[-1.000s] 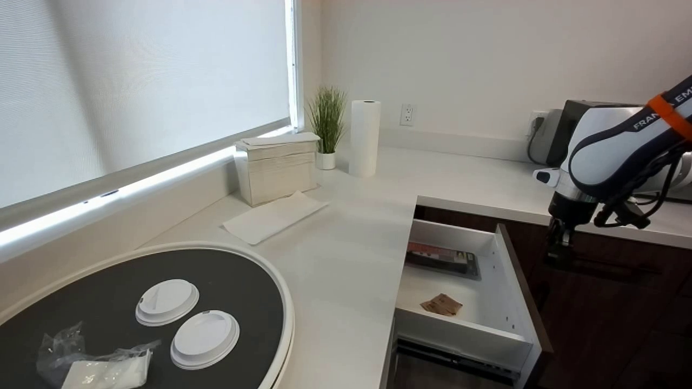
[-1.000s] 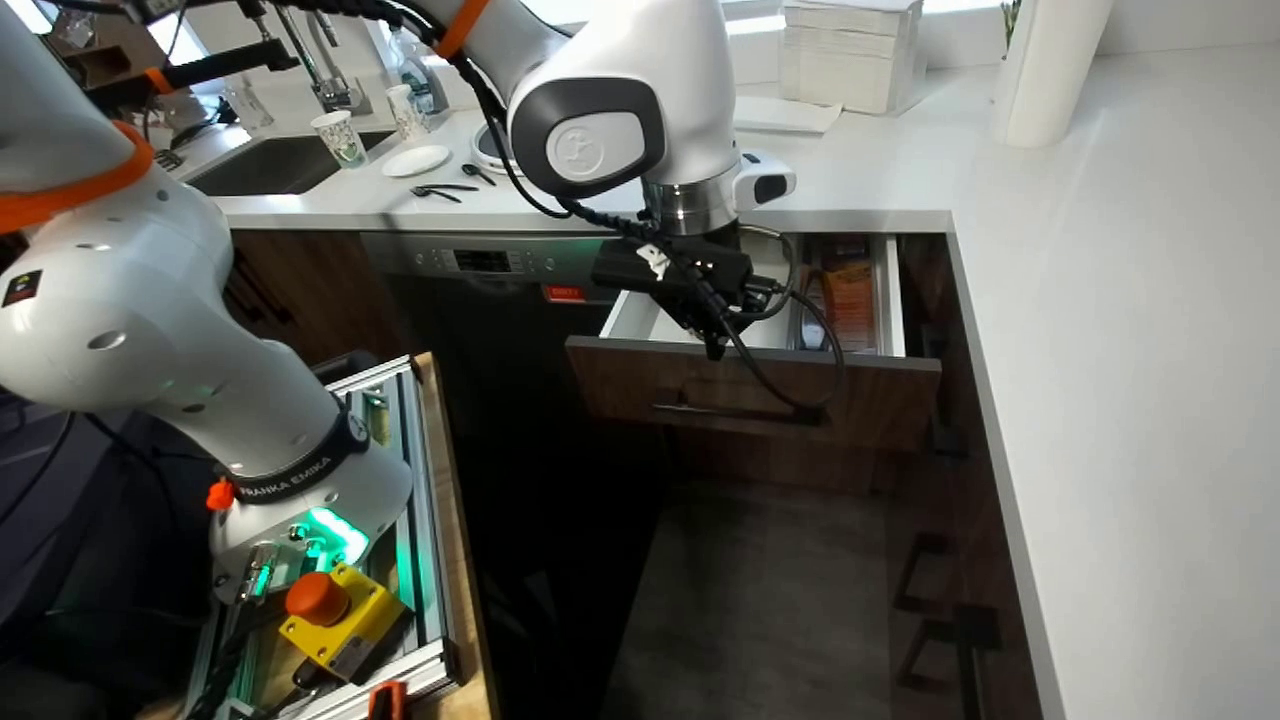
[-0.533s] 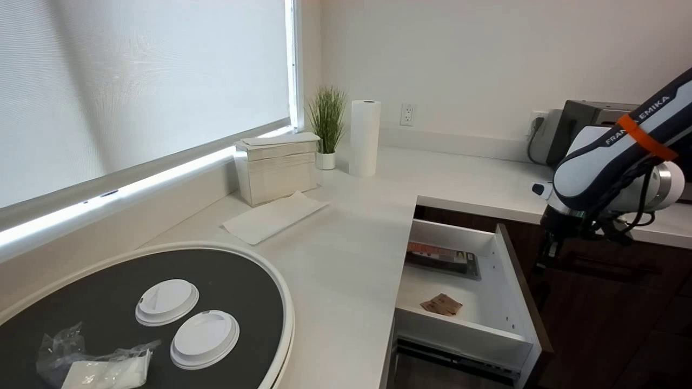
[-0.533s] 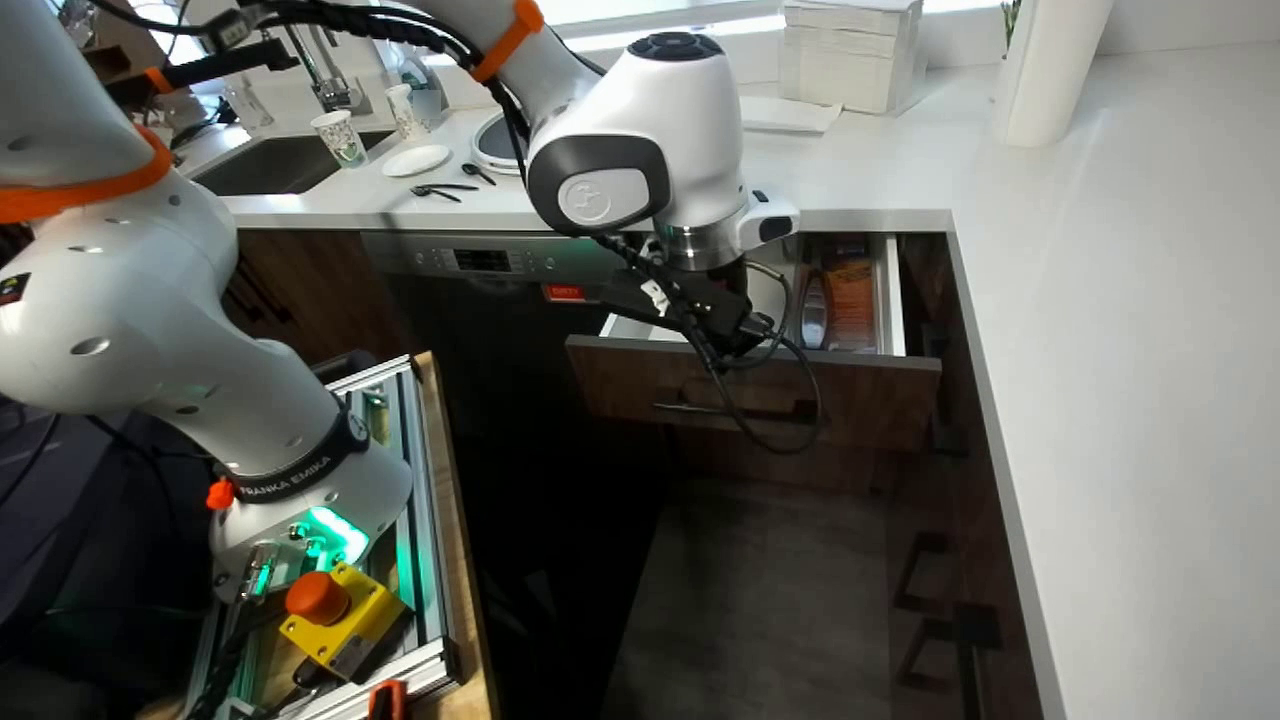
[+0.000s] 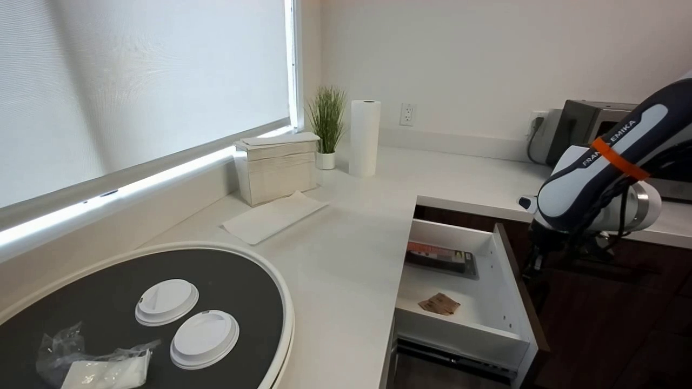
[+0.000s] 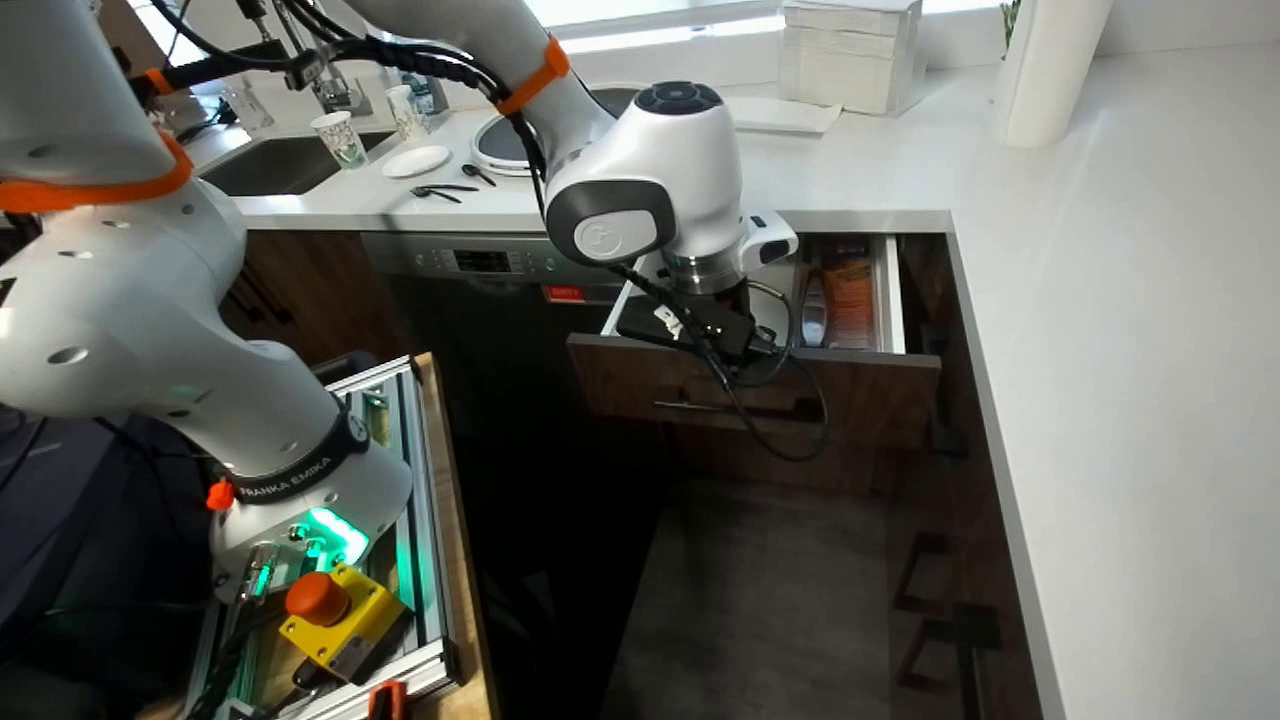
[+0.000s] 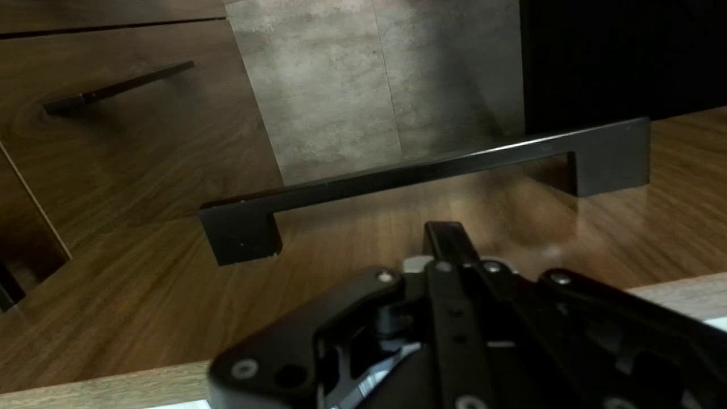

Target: Close the open drawer fully

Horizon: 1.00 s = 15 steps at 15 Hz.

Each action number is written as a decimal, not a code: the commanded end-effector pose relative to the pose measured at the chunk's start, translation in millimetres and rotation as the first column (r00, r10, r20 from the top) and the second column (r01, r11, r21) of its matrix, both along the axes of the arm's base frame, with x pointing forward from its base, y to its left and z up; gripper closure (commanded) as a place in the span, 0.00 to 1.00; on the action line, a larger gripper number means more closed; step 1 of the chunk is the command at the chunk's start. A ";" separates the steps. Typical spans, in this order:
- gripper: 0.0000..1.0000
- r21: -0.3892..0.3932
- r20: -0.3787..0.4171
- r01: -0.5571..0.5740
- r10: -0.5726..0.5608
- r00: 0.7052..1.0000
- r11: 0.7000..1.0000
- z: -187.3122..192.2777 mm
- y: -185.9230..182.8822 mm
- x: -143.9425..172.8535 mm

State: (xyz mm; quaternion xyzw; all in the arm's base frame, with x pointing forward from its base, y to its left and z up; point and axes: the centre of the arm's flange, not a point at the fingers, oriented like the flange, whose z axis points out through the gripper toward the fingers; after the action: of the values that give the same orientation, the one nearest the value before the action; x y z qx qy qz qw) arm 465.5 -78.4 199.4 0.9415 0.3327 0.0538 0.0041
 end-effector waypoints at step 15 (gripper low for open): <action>1.00 0.229 0.364 -0.301 0.205 0.908 0.926 -21.9 58.9 71.8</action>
State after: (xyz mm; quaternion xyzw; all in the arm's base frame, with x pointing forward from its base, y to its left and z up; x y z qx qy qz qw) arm 517.0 -26.3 191.9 0.8774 0.4242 0.2144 -0.0657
